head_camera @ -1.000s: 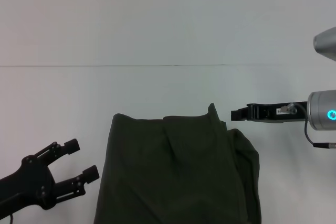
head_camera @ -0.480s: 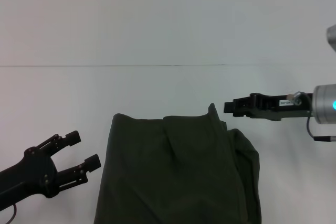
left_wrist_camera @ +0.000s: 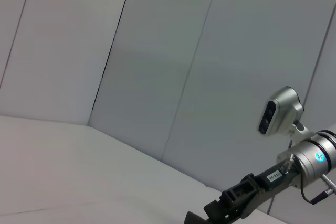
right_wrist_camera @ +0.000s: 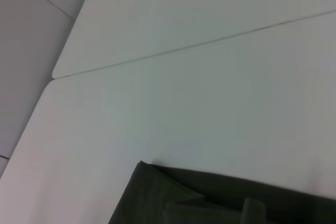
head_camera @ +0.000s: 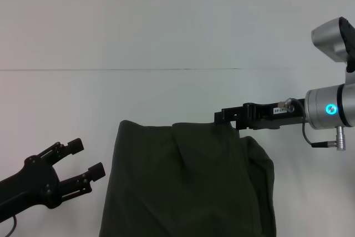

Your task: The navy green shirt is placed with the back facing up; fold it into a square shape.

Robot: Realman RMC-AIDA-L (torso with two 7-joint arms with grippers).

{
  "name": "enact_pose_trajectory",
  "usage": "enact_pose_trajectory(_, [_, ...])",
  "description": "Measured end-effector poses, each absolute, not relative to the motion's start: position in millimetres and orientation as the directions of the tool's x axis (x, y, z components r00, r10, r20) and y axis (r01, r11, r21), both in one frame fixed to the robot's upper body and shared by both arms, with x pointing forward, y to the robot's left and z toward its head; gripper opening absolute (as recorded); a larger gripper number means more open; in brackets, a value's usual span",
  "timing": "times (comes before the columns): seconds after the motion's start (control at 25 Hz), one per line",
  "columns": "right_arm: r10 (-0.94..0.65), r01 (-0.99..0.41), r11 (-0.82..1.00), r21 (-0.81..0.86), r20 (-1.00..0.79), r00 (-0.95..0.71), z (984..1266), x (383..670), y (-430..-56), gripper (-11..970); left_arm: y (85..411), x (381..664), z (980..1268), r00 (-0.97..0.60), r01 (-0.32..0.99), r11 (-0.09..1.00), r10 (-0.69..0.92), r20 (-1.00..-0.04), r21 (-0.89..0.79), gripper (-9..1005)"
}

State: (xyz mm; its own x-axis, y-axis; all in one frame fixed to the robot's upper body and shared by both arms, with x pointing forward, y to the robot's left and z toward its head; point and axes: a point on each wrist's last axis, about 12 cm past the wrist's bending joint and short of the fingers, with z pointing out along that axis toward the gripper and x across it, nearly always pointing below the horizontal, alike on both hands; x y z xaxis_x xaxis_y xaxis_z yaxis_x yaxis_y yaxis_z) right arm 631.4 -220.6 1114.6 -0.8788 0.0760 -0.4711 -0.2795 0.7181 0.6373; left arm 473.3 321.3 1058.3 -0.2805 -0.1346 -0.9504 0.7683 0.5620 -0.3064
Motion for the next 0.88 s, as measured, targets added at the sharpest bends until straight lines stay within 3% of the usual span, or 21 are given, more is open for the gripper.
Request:
enact_pose_trajectory(0.08, [0.07,-0.282,0.72,0.635,-0.47,-0.88,1113.0,631.0,-217.8,812,321.6,472.8,1058.0,-0.282,0.767,0.563,-0.135,-0.95,-0.307,946])
enact_pose_trajectory(0.52, [0.043,-0.31,0.729,0.61,-0.493,-0.869,1107.7,627.3,-211.2,740,322.8,469.5,1057.5,-0.281,0.764,0.565,-0.146,-0.949,-0.313,946])
enact_pose_trajectory(0.76, [0.039,-0.311,0.729,0.61,-0.49,-0.871,1106.6,626.7,-210.2,552,322.6,469.0,1057.3,-0.281,0.763,0.565,-0.149,-0.948,-0.315,946])
enact_pose_trajectory(0.88, [0.039,-0.312,0.729,0.609,-0.491,-0.87,1106.8,626.7,-210.6,410,322.6,468.9,1057.3,-0.28,0.763,0.565,-0.15,-0.948,-0.315,946])
